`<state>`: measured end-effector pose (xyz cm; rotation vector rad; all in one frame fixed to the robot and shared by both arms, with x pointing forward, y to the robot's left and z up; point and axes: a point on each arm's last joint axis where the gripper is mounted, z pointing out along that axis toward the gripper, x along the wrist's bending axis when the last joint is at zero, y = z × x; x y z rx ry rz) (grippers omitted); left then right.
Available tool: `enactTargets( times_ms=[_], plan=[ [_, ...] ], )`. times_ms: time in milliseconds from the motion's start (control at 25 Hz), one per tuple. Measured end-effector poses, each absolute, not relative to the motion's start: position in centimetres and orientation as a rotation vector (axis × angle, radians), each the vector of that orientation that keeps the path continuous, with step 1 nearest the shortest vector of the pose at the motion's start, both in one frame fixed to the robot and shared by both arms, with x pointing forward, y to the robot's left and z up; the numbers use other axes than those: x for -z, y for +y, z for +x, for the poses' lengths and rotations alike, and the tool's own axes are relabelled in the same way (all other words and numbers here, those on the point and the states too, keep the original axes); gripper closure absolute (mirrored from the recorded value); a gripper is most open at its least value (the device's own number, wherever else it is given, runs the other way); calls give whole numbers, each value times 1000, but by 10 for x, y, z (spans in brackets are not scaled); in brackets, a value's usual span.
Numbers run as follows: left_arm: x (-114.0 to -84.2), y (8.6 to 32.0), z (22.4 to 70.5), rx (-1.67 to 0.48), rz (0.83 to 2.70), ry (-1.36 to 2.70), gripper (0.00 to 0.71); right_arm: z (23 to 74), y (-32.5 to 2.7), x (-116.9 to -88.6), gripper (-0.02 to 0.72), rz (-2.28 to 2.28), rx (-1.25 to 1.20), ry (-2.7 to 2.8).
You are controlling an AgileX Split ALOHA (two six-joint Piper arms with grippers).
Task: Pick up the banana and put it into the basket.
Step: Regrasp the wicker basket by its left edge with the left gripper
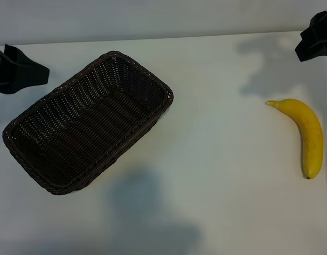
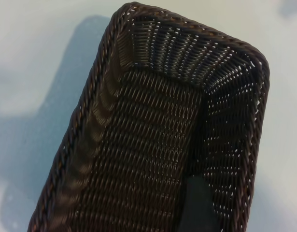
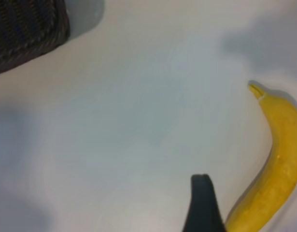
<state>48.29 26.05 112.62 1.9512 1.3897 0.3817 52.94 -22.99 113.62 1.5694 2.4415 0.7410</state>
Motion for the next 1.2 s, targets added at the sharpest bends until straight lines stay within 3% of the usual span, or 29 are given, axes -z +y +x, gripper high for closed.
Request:
enactTargets(
  times_ms=[400, 640, 920, 1200],
  plan=[
    [-1129, 261, 487, -433, 1906, 1383, 168, 530, -230, -1136, 200, 1569, -742, 2441],
    [-1125, 260, 484, -319, 1811, 1507, 168, 530, -230, -1136, 200, 1569, -743, 2440],
    [-1067, 261, 461, -121, 1734, 1767, 168, 530, -230, -1136, 200, 1567, -746, 2435],
    [-1056, 267, 404, -191, 1485, 1840, 168, 531, -230, -1137, 200, 1563, -754, 2425]
  ],
)
